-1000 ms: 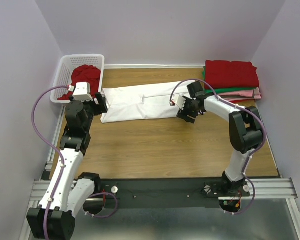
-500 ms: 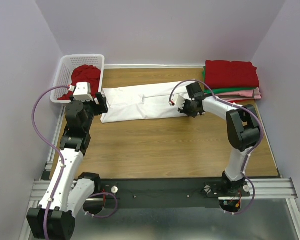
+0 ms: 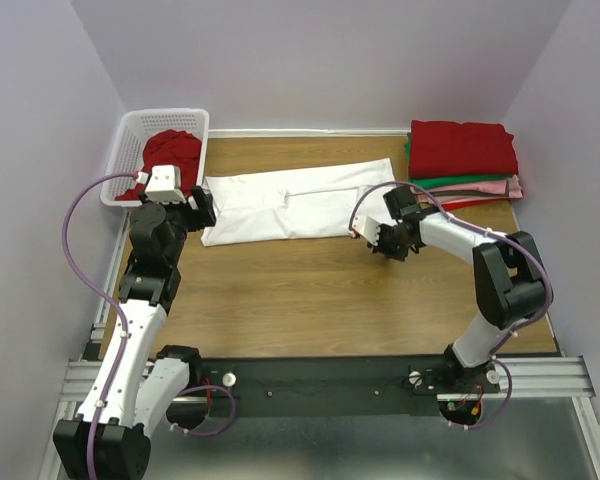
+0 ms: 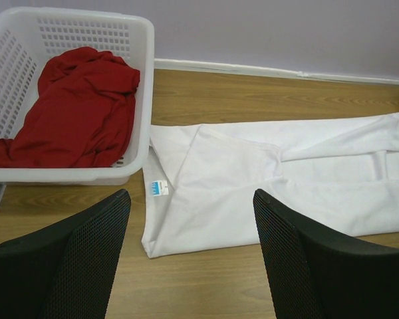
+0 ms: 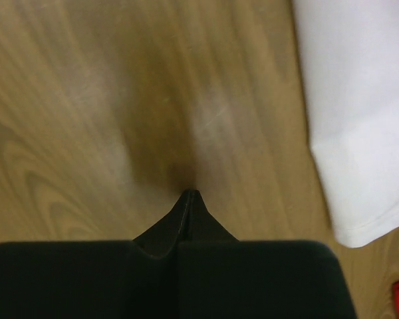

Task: Fold and stack the t-shirts
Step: Fold the tshirt

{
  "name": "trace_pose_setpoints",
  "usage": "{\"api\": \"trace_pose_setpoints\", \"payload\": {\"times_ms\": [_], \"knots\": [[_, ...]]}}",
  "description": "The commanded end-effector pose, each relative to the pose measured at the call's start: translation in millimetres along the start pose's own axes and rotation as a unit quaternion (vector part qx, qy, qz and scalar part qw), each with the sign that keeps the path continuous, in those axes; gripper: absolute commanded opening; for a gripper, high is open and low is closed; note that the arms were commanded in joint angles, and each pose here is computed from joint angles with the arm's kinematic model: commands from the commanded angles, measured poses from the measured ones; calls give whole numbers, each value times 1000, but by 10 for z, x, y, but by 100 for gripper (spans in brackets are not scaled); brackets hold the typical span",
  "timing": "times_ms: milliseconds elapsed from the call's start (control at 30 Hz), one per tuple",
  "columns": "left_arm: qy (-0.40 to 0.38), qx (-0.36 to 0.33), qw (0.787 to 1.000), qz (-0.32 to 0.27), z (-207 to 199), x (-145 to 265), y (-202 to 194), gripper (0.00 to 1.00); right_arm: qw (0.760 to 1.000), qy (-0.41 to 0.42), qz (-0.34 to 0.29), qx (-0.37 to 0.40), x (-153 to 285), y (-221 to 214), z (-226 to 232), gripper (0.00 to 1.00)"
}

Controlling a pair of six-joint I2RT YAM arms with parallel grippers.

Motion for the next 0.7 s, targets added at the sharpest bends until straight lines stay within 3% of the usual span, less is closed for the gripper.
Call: {"api": "trace_pose_setpoints", "payload": {"times_ms": [0,33,67,167,200,667], "knots": [[-19,2,1000,-16,-63,34,77,82,999,38,-10,-2,160,-23,339,1],[-20,2,1000,-18,-67,34,86,82,999,33,-11,-5,183,-18,335,4],[-22,3,1000,-17,-72,34,80,82,1000,21,-12,-8,210,-9,300,19],[-24,3,1000,-17,-81,31,84,82,1000,-16,-12,-17,267,38,118,52],[-24,3,1000,-17,-80,34,81,82,999,-27,-9,-20,272,39,55,55],[-24,2,999,-22,-79,54,107,82,994,-103,42,-16,-49,51,-801,59]]}}
Point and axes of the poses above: each gripper's point midway between its finger pads, its own x axis back along the fingers, its own z axis along the line the jaws close on, y = z × x, the point moved 3 cm from there along x, back along the fingers, and after that the axes turned 13 degrees about x, right-handed, at the moved point
